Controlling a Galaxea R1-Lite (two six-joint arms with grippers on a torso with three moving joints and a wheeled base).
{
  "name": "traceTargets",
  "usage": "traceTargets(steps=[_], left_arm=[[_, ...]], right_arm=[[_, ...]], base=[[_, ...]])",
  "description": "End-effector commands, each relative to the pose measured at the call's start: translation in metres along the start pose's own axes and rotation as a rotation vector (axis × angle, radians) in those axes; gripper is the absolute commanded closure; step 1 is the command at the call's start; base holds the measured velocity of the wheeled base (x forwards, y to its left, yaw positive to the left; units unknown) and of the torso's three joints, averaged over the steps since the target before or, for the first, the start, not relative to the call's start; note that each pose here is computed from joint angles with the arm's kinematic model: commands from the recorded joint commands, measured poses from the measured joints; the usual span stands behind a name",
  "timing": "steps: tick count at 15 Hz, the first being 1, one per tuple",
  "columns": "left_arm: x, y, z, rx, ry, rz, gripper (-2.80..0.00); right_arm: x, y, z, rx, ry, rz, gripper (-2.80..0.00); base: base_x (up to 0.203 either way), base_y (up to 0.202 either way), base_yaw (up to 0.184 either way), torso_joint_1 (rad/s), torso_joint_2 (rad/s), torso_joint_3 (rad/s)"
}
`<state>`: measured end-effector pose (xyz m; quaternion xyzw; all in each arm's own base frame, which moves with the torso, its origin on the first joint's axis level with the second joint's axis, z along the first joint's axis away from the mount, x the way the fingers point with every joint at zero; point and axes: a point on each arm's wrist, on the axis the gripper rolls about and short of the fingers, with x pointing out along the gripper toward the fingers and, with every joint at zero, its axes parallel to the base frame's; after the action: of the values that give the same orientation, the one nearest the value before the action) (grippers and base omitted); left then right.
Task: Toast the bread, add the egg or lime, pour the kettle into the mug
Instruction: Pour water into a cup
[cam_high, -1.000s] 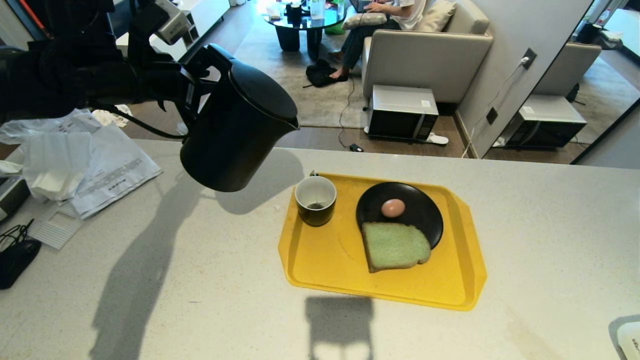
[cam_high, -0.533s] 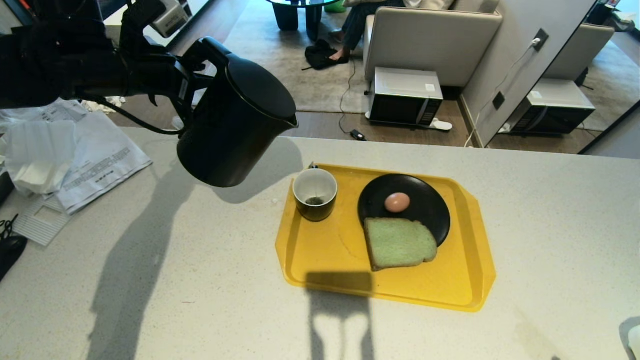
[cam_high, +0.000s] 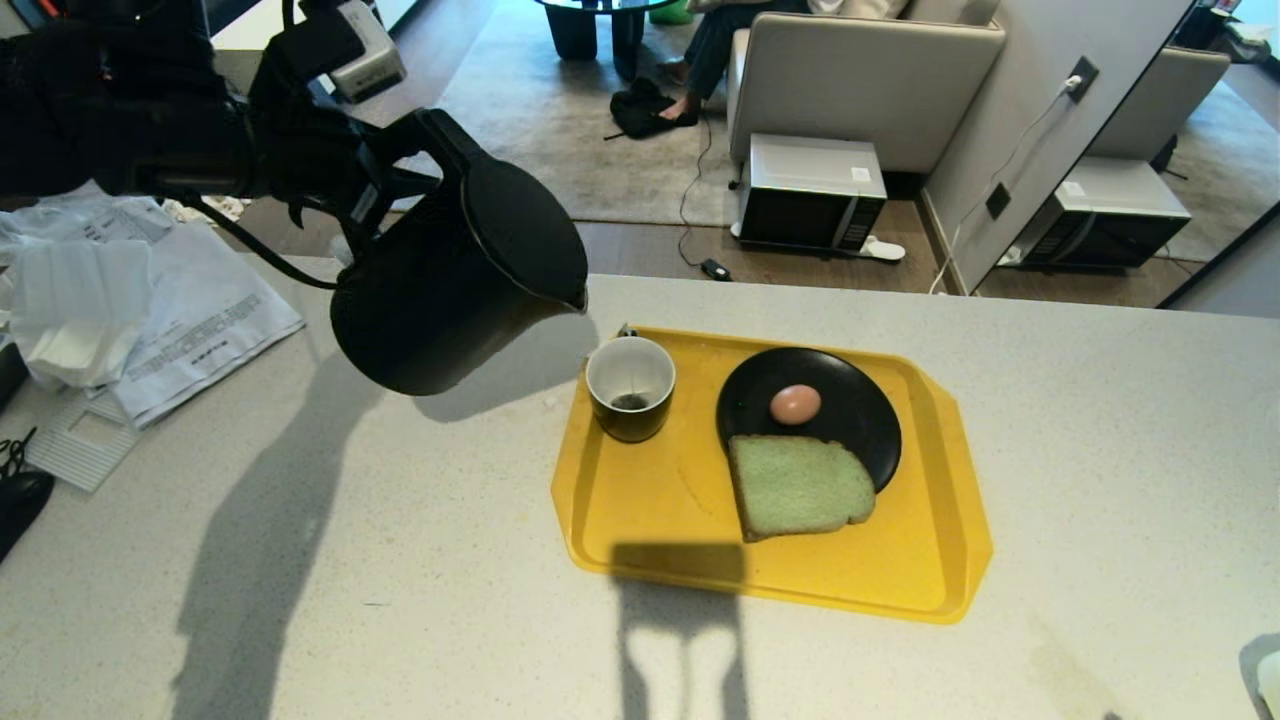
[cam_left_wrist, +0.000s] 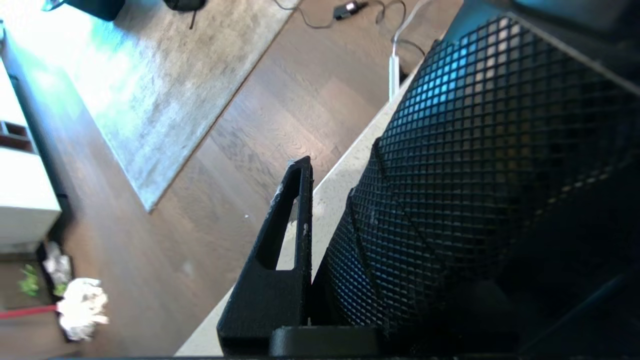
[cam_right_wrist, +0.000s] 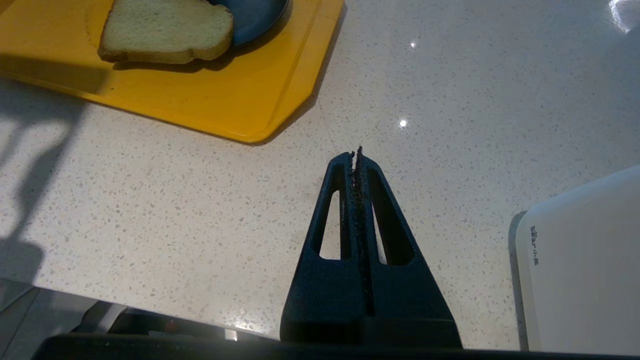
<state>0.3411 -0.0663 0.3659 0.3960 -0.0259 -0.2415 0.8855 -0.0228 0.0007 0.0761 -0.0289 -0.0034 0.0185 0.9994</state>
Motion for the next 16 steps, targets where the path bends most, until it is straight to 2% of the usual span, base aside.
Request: traceTargets(steps=[1, 7, 11, 16], left_arm=[[0.005, -0.008, 0.004, 0.055, 0.022, -0.007, 0.0], [0.023, -0.028, 0.014, 0.172, 0.121, 0.035, 0.0], [0.032, -0.041, 0.022, 0.182, 0.137, 0.033, 0.0], [0.034, -0.045, 0.024, 0.193, 0.154, 0.036, 0.0]], right_arm=[[0.0, 0.0, 0.0, -0.001, 0.002, 0.001, 0.0], [0.0, 0.0, 0.0, -0.001, 0.001, 0.001, 0.0], [0.0, 0.0, 0.0, -0.001, 0.001, 0.001, 0.0], [0.0, 0.0, 0.0, -0.001, 0.003, 0.001, 0.0]], base=[[0.0, 0.0, 0.0, 0.0, 0.0, 0.0], [0.0, 0.0, 0.0, 0.0, 0.0, 0.0], [0.0, 0.0, 0.0, 0.0, 0.0, 0.0], [0.0, 0.0, 0.0, 0.0, 0.0, 0.0]])
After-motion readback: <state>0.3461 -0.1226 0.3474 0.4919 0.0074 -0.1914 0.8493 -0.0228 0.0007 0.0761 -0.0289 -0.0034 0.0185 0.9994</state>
